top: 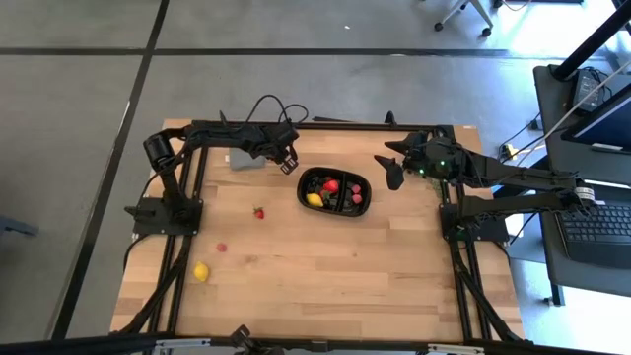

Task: Pick and placing Produce into tupperware
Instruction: Put the red strawberry into the black container

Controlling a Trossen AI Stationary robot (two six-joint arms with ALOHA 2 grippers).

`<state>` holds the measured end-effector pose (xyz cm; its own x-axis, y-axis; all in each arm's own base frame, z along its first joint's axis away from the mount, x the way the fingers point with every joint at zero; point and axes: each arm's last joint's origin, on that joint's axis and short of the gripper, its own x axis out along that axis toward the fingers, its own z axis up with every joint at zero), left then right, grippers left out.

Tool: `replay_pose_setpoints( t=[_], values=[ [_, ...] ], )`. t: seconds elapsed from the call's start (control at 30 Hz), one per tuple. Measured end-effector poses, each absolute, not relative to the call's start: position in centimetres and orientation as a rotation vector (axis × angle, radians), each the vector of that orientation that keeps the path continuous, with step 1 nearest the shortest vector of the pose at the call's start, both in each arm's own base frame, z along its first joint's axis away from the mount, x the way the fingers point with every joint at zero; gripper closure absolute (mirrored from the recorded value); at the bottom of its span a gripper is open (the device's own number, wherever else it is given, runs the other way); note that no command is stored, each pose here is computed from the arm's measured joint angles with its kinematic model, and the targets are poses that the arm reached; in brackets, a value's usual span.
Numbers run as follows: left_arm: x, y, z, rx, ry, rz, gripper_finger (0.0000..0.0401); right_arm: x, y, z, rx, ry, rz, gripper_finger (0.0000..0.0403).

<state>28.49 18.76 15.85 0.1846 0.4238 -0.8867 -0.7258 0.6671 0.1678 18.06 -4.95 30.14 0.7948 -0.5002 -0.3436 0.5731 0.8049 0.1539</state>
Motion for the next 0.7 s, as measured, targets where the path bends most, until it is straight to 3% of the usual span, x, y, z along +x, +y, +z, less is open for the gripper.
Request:
replay_pose_setpoints(
  t=[0.2,0.5,0.7],
  values=[
    [28.5,18.8,15.9,-0.321,1.118,0.830,0.0395,18.1,-5.0,30.1,0.258,0.295,-0.583,0.0127],
    [28.4,18.6,16.1,-0.318,1.138,0.748,0.0399,18.1,-5.0,30.1,0.258,0.295,-0.583,0.0127],
    [28.9,18.8,19.2,-0.331,1.067,0.691,0.0400,18.1,-5.0,30.2,0.257,0.291,-0.583,0.0127]
  ],
)
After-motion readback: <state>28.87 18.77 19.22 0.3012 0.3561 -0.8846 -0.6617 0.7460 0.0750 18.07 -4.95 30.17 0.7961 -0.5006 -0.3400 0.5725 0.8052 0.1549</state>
